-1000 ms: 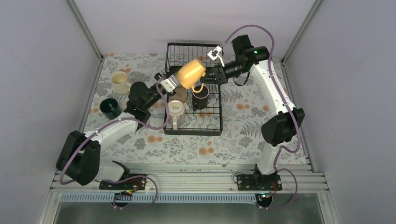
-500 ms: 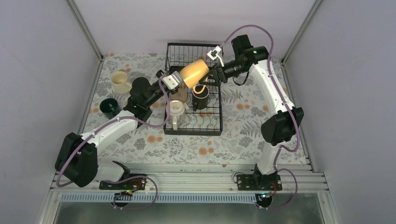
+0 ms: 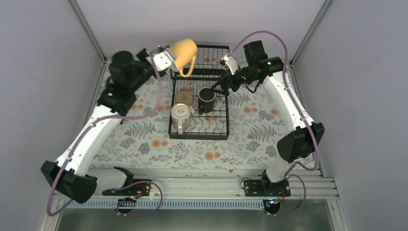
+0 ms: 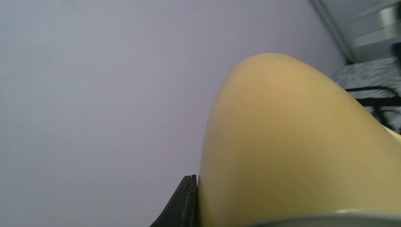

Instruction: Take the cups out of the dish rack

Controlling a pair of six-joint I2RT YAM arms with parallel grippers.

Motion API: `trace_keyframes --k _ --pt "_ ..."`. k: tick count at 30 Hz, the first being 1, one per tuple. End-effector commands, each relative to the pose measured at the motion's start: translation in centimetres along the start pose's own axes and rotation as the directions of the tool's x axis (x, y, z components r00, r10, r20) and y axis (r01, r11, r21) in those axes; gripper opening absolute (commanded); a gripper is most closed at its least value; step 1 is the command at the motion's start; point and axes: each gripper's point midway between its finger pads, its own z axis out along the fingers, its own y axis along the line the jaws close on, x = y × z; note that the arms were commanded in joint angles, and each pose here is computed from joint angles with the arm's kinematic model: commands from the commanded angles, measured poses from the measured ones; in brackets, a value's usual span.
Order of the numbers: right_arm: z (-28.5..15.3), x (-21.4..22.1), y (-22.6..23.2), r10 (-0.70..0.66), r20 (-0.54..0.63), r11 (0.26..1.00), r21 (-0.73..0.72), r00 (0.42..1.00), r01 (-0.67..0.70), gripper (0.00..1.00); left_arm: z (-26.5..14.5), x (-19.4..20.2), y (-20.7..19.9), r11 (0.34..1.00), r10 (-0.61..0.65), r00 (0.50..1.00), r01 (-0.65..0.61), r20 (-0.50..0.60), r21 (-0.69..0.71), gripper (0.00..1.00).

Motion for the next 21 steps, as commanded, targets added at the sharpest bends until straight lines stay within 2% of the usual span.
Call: trace_keyframes --k 1,5,8,11,17,21 --pt "-1.0 0.7 -1.2 -0.074 -0.008 0.985 0.153 0.997 0.074 0.96 -4.9 -1.8 5.3 0.993 0.120 0.992 -0.120 -0.050 -0.012 0.02" --pt "-1.2 1.8 -0.5 -0.093 -0.018 0.981 0.167 0.995 0.095 0.96 -5.9 2.2 5.9 0.979 0.199 0.952 -0.179 -0.233 0.101 0.02" --pt "-1.4 2.3 0.1 -0.105 -0.024 0.980 0.169 0.994 0.107 0.96 -6.6 7.1 4.9 0.954 0.249 0.873 -0.148 -0.418 0.260 0.02" --pt "-1.6 2.5 0.7 -0.119 -0.026 0.978 0.169 0.993 0.121 0.96 -8.2 11.4 4.0 0.925 0.291 0.781 -0.083 -0.552 0.371 0.02" --pt "-2.2 3.0 2.0 -0.148 -0.030 0.973 0.175 0.989 0.151 0.96 -10.9 16.6 5.4 0.905 0.363 0.662 -0.083 -0.655 0.418 0.02" --pt "-2.4 4.0 2.0 -0.169 -0.057 0.957 0.228 0.984 0.178 0.96 -12.7 20.2 2.1 0.838 0.379 0.595 0.103 -0.709 0.535 0.03"
